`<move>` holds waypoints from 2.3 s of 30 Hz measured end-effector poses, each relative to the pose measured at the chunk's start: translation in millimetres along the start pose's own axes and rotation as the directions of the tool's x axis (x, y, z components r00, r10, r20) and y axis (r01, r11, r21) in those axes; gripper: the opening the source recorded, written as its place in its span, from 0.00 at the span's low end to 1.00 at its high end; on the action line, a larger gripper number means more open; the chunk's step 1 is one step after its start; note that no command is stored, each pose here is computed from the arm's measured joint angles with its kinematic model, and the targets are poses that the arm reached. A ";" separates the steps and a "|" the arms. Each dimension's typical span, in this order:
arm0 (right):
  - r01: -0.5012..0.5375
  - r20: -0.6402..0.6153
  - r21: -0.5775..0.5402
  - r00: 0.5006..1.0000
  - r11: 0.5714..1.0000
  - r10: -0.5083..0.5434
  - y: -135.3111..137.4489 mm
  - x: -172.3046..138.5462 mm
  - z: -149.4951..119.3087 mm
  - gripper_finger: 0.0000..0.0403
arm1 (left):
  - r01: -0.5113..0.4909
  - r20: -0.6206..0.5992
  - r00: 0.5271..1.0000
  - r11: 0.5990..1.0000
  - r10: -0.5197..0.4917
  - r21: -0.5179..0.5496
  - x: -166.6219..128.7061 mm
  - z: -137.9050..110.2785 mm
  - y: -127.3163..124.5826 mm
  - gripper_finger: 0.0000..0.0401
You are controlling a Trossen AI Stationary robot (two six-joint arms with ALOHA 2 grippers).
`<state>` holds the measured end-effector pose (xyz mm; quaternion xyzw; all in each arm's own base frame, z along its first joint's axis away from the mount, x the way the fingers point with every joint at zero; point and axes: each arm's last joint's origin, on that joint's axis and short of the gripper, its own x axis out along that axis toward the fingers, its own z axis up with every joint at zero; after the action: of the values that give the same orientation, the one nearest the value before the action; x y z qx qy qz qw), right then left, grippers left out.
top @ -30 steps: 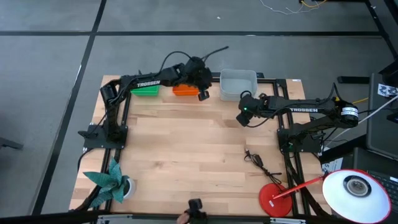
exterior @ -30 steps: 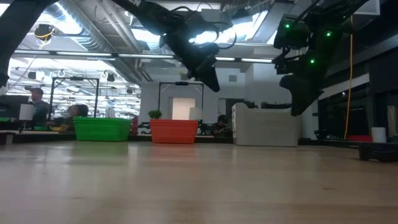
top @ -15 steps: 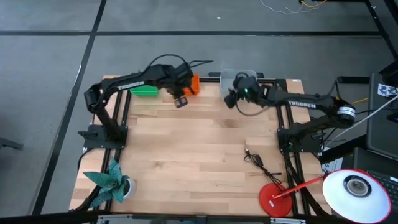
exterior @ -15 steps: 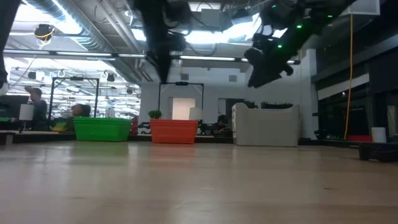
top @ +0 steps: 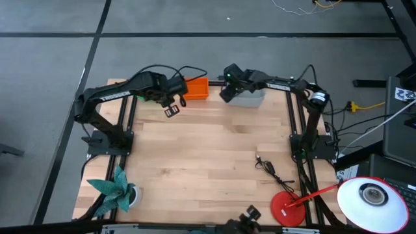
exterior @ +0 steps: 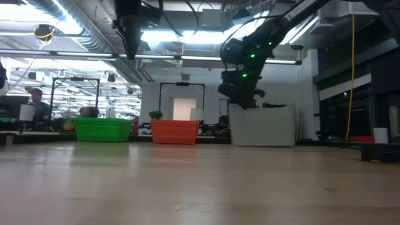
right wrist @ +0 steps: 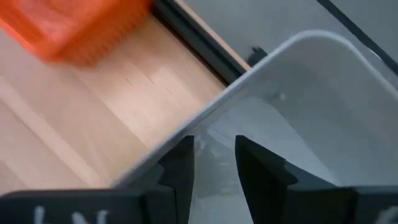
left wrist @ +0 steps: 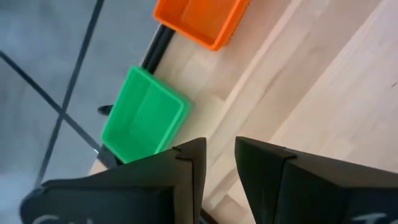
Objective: Stack baskets by color
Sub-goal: Adjust the gray stacked bins, then return to Home Position
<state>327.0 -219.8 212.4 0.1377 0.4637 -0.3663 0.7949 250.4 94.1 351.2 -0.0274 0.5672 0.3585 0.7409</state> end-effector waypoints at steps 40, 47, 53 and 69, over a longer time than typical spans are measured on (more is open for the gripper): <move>0.207 -0.175 -0.180 0.955 0.962 -0.238 -53.4 -6.1 1.3 0.30 | -0.177 -0.106 0.979 0.984 0.177 0.004 16.5 -45.3 -23.2 0.19; 0.203 -0.151 -0.156 0.962 0.967 -0.226 -67.7 -3.2 4.7 0.30 | -0.178 -0.106 0.978 0.984 0.177 0.005 16.5 -45.3 -23.2 0.19; 0.184 -0.115 -0.140 0.973 0.973 -0.201 -67.0 -2.2 8.4 0.30 | -0.188 -0.101 0.977 0.982 0.188 0.008 16.6 -45.1 -22.9 0.19; 0.162 -0.105 -0.108 0.979 0.981 -0.173 -42.6 -56.9 10.9 0.30 | -0.164 -0.029 0.986 0.986 0.164 0.016 -5.1 -58.1 -22.1 0.19</move>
<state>286.5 -229.6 271.0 0.0794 0.5360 -0.4001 0.7392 214.6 49.1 326.8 0.0189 0.5811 0.4140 0.7004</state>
